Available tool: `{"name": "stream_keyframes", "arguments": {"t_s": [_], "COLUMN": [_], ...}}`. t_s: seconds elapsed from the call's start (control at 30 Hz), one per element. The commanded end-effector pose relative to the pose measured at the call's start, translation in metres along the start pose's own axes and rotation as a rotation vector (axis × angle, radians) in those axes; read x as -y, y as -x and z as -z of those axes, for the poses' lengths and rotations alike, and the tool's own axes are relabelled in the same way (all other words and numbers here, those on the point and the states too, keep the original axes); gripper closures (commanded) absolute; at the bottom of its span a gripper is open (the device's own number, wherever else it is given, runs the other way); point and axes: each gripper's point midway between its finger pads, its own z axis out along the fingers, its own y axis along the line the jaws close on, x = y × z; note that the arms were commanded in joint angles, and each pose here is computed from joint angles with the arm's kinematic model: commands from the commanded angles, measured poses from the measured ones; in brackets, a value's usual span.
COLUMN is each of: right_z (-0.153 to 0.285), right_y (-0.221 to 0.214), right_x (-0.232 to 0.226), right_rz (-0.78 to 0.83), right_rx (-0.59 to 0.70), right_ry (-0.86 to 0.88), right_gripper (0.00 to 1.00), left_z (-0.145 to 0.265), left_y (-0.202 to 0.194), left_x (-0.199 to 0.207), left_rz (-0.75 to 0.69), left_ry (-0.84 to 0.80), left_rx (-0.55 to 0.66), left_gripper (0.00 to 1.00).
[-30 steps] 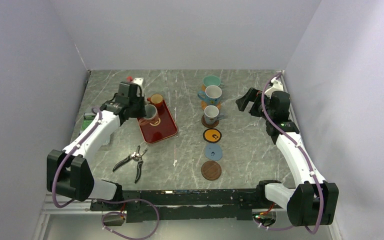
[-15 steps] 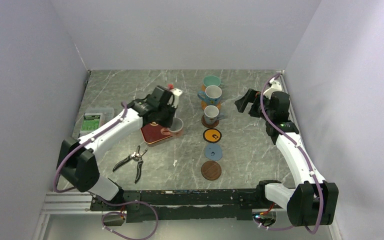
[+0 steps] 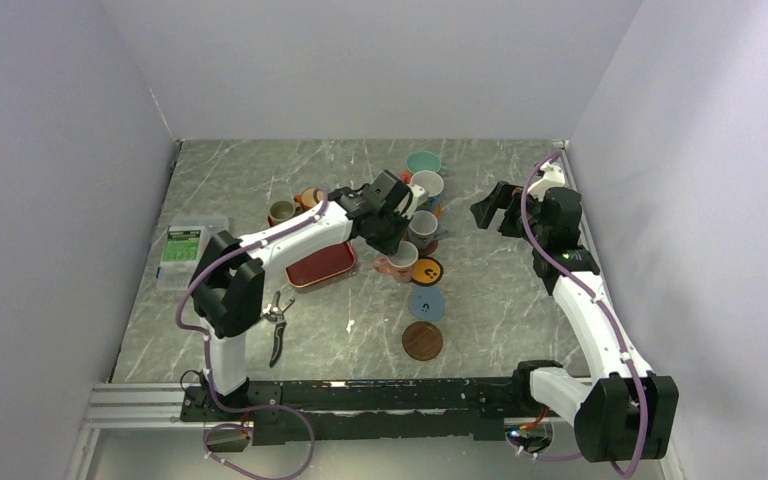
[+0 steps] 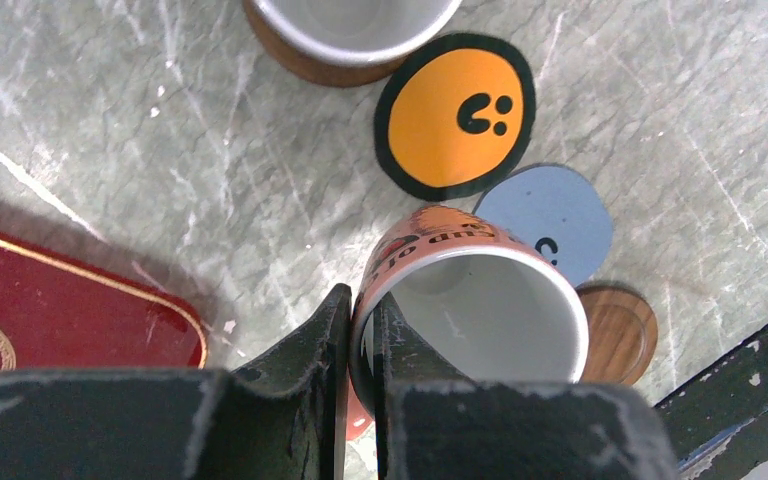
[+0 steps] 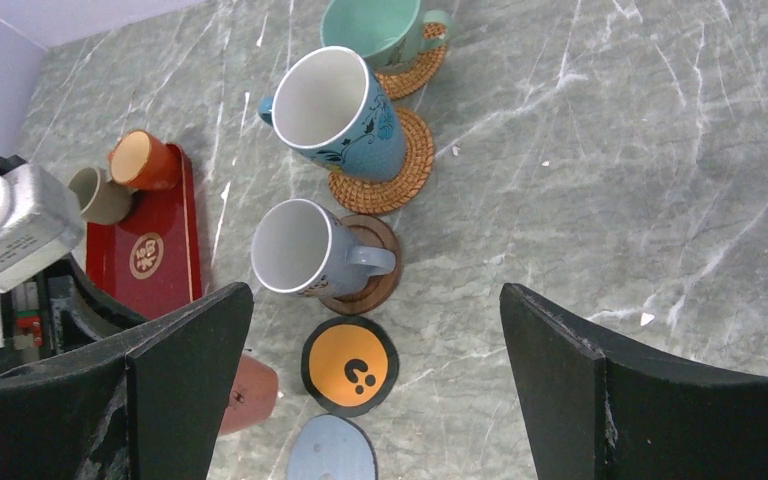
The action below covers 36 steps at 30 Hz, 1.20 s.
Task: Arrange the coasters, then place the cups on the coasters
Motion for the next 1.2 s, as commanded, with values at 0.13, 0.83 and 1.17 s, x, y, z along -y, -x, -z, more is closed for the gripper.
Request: {"name": "stream_keyframes", "arguments": {"t_s": [0.13,0.83,1.17], "right_z": [0.004,0.003,0.004], "right_y": [0.017,0.015,0.015], "right_x": [-0.007,-0.007,-0.008], "right_rz": [0.039,0.038,0.039], "right_rx": [0.072,0.066,0.067], "right_ry": [0.033,0.037,0.039], "right_gripper": [0.00,0.00,0.00], "left_z": [-0.003,-0.026,-0.033], "left_y": [0.031,0.042,0.046], "left_x": [0.026,0.036,0.039], "left_rz": [-0.040,0.016,0.028], "left_ry": [-0.058,-0.069,-0.076], "left_rx": [0.049,0.074,0.077], "left_gripper": [0.97,0.97,0.97]}}
